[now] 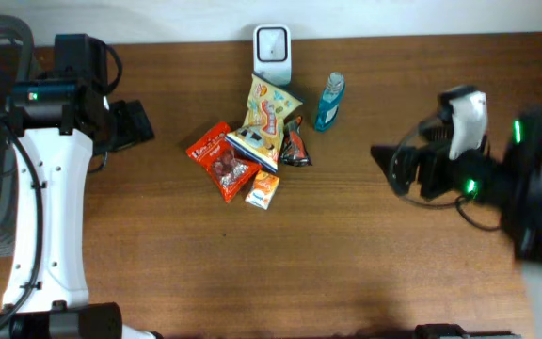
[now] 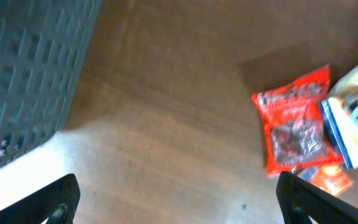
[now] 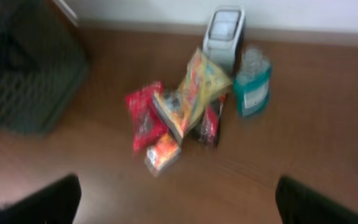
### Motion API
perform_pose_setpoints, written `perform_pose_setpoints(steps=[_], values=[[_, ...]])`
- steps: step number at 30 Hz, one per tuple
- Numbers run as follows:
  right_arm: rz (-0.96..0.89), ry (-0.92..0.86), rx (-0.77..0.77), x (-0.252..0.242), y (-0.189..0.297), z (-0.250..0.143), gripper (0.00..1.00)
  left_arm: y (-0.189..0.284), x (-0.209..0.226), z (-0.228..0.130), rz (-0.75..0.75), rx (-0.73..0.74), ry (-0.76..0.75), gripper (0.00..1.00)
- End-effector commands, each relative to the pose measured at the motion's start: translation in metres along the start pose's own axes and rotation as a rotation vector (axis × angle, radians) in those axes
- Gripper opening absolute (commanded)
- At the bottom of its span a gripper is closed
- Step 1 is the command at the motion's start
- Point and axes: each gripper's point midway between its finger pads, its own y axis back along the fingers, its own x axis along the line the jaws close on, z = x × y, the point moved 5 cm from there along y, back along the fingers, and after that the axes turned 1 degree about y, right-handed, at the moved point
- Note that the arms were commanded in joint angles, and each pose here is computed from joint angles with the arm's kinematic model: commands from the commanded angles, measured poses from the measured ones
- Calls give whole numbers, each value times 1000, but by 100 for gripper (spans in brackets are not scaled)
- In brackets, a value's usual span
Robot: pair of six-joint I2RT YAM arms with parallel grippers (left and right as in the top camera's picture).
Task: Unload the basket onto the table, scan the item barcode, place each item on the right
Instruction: 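Reach the right gripper to the mouthwash bottle and grasp it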
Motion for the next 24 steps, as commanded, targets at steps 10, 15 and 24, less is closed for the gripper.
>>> perform_pose_setpoints(steps=[10, 15, 24], values=[[-468, -176, 182, -57, -207, 70, 99, 2, 3, 0, 9, -6, -5, 99], [-302, 199, 304, -56, -244, 56, 86, 2, 3, 0, 8, -6, -5, 99], [-567, -336, 192, -98, -268, 43, 73, 2, 2, 0, 8, -6, -7, 99]])
